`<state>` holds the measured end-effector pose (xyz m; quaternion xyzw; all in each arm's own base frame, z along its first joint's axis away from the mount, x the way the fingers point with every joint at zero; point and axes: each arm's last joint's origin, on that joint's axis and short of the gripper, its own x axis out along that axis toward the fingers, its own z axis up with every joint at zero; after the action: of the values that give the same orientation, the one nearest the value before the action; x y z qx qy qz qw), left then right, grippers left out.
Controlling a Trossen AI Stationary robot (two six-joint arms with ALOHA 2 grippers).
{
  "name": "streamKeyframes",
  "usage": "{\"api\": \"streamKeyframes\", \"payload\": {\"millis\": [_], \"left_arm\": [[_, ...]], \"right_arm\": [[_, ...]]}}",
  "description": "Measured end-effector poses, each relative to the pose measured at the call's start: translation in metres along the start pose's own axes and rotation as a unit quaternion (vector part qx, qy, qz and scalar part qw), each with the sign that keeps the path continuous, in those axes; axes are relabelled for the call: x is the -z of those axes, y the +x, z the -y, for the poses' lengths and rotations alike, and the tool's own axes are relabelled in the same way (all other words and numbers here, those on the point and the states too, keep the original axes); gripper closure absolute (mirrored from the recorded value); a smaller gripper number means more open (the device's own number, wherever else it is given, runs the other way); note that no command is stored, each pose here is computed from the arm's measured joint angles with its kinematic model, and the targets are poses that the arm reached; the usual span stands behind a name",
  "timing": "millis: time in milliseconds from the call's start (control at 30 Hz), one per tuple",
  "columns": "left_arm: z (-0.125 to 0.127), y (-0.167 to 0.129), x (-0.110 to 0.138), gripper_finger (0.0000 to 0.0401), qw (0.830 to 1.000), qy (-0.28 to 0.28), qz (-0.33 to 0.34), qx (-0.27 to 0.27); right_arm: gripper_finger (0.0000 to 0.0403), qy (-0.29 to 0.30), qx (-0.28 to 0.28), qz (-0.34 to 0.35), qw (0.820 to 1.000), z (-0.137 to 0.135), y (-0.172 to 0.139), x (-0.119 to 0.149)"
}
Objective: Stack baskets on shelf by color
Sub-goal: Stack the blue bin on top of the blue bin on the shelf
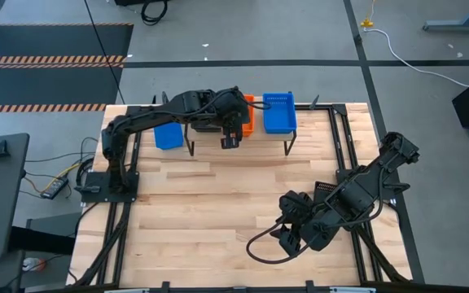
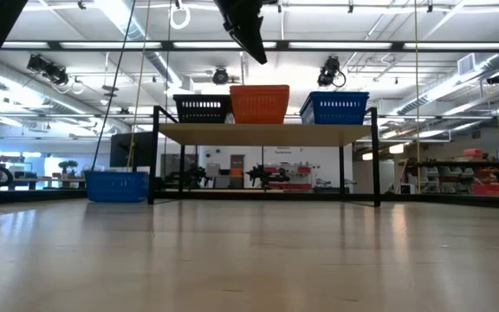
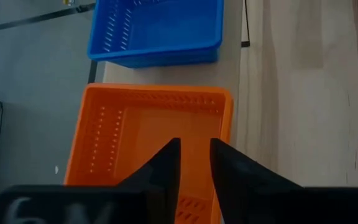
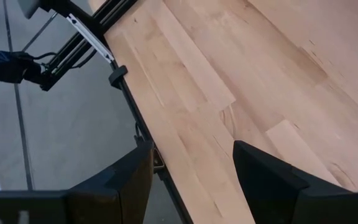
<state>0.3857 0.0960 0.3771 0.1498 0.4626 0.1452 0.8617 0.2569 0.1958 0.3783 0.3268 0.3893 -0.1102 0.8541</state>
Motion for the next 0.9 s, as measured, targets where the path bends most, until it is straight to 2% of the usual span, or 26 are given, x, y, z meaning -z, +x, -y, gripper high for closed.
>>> {"api": "streamKeyframes", "payload": {"millis": [100, 233, 400, 567, 700, 900], "left_arm": [[-0.003, -0.014, -0.003, 0.0309, 1.000, -0.002, 0.003, -0.008], [-0.009, -0.048, -0.003, 0.0316, 0.999, -0.047, 0.009, -0.008], [-0.009, -0.072, 0.009, 0.0323, 0.994, -0.094, -0.016, 0.046], [-0.007, -0.086, 0.021, 0.0332, 0.991, -0.093, -0.047, 0.089], [-0.009, -0.098, 0.024, 0.0343, 0.989, -0.083, -0.028, 0.117], [-0.023, -0.133, 0.037, 0.0362, 0.990, -0.094, 0.015, 0.104]], "right_arm": [[0.0176, 0.000, 0.001, 0.000, 1.000, 0.000, 0.000, 0.000], [0.0176, -0.004, 0.010, 0.002, 1.000, 0.002, 0.000, 0.000], [0.0176, -0.010, 0.026, 0.020, 0.999, 0.005, 0.001, -0.004], [0.0176, -0.001, 0.038, 0.026, 0.999, 0.010, 0.006, -0.015], [0.0176, 0.020, 0.049, 0.035, 0.998, 0.016, 0.010, -0.027], [0.0176, 0.060, 0.058, 0.046, 0.995, 0.022, 0.013, -0.039]]}}
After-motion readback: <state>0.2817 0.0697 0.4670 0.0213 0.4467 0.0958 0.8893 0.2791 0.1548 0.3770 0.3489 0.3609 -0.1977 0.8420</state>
